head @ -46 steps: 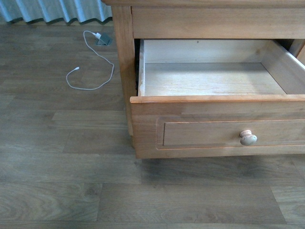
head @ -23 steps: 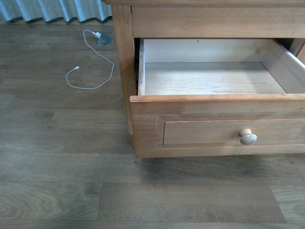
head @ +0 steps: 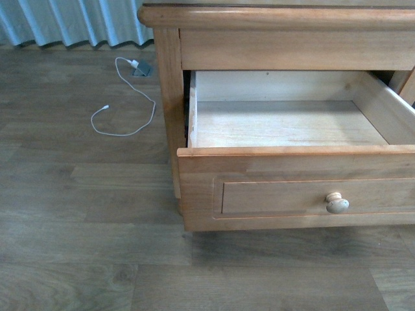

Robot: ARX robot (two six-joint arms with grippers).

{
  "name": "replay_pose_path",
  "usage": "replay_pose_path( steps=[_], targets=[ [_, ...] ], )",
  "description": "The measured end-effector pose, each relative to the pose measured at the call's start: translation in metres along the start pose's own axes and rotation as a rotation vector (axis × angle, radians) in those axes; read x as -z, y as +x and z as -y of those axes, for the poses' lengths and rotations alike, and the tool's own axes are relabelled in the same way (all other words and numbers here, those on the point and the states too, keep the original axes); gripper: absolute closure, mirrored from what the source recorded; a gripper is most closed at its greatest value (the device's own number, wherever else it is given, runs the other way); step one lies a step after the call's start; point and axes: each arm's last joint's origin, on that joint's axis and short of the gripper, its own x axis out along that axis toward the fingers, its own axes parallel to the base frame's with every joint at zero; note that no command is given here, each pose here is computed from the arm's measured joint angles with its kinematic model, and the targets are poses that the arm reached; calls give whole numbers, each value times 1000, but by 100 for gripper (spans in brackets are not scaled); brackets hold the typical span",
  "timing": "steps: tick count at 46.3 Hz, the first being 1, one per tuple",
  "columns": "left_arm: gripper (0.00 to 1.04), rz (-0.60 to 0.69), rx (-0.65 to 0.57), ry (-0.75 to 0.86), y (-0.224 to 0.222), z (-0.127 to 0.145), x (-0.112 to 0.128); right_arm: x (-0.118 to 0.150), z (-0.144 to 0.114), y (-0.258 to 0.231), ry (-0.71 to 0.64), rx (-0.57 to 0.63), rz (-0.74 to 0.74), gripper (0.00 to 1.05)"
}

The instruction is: Put charger into drawer

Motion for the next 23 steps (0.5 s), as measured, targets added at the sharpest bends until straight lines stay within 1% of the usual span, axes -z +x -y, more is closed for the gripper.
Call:
replay_pose_path(
  steps=[2,4,8,11,16,23],
  targets=[
    [100,24,21,-10,-18,2,-11,0,0,0,0,0,0,8],
    [100,36,36,-14,-31,3,-16,0,0,0,0,0,0,8],
    [100,31,88,-12,-63,5,-19,0,0,0,0,0,0,8],
    [100,-4,142,2,-82,9,-12,0,0,0,0,0,0,8],
    [100,-60,198,35,-100,16,5,0,0,0,0,0,0,8],
    [100,-127,268,77,-108,28,25,0,0,0,0,0,0,8]
  ],
)
